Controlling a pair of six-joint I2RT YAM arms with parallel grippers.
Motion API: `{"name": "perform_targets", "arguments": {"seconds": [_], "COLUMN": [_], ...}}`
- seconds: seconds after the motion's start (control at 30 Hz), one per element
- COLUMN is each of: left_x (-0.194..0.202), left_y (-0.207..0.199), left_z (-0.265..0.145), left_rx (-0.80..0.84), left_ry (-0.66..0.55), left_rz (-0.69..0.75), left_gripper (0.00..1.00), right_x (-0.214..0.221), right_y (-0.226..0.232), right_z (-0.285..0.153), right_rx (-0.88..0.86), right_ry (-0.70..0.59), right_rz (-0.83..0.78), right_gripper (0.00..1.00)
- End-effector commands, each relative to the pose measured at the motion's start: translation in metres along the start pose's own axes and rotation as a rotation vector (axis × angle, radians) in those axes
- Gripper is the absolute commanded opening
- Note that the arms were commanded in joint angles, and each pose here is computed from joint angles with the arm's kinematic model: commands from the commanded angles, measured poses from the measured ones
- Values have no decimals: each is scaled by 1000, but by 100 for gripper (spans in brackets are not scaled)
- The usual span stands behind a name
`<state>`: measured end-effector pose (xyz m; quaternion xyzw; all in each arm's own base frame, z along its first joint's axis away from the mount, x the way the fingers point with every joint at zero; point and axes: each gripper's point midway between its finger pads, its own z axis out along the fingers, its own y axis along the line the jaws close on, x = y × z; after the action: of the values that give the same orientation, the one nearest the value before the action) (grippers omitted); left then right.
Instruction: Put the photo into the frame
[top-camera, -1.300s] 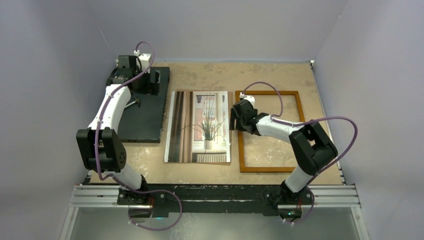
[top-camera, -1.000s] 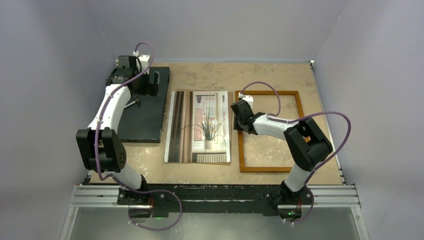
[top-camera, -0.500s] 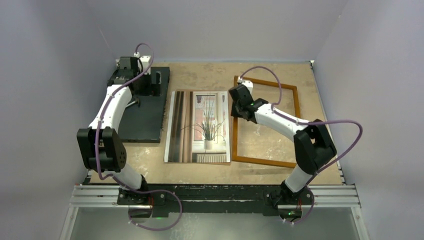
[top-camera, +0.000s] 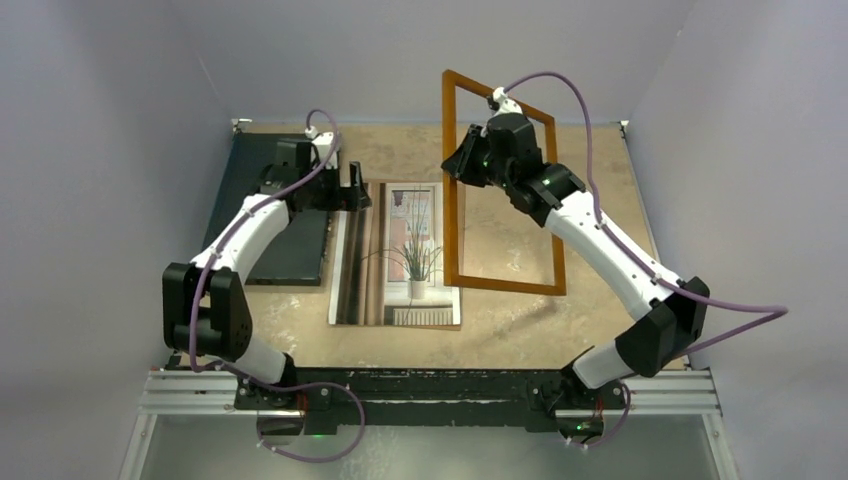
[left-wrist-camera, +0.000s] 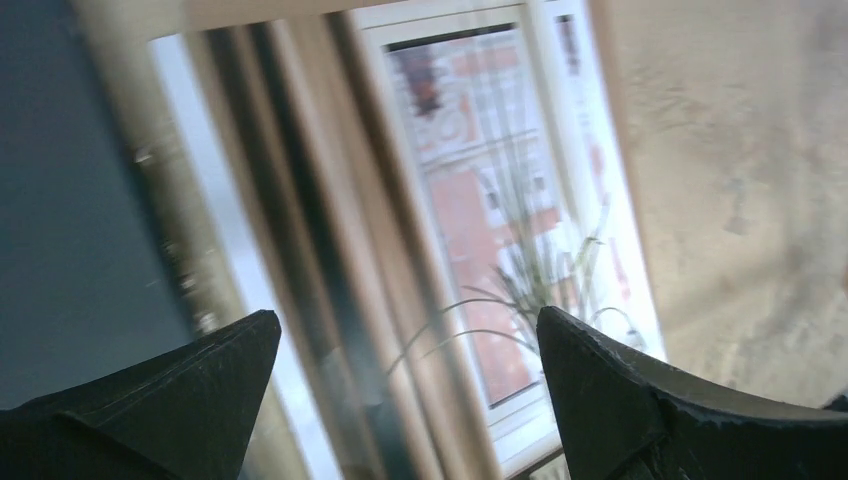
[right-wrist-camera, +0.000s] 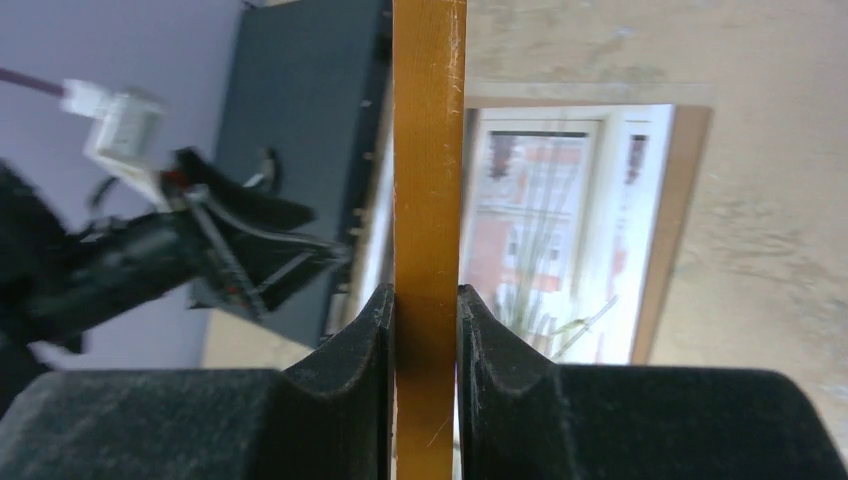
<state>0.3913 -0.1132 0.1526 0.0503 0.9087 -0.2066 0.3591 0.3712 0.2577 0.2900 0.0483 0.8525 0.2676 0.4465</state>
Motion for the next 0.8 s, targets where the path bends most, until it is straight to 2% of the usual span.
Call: {"name": "perform_targets", "arguments": {"seconds": [0.0, 0.4, 0.53, 0.77], "left_x": [-22, -4, -6, -11], "left_y": [-49, -158, -176, -189], "left_z": [5, 38, 40, 49], "left_rx": [186, 509, 592, 629], "left_ry": [-78, -42, -49, -59], "left_rz": [-59, -97, -126, -129], "left_gripper": [100, 100, 100, 100], "right_x": [-50, -92, -102, -110], "right_y": [63, 128, 142, 152], "right_z": [-52, -140, -153, -152], "right_rx": [-252, -794, -904, -1014], "right_ry": [-69, -52, -51, -41], "right_rz": [58, 362, 427, 511], "right_gripper": [0, 0, 0, 0]}}
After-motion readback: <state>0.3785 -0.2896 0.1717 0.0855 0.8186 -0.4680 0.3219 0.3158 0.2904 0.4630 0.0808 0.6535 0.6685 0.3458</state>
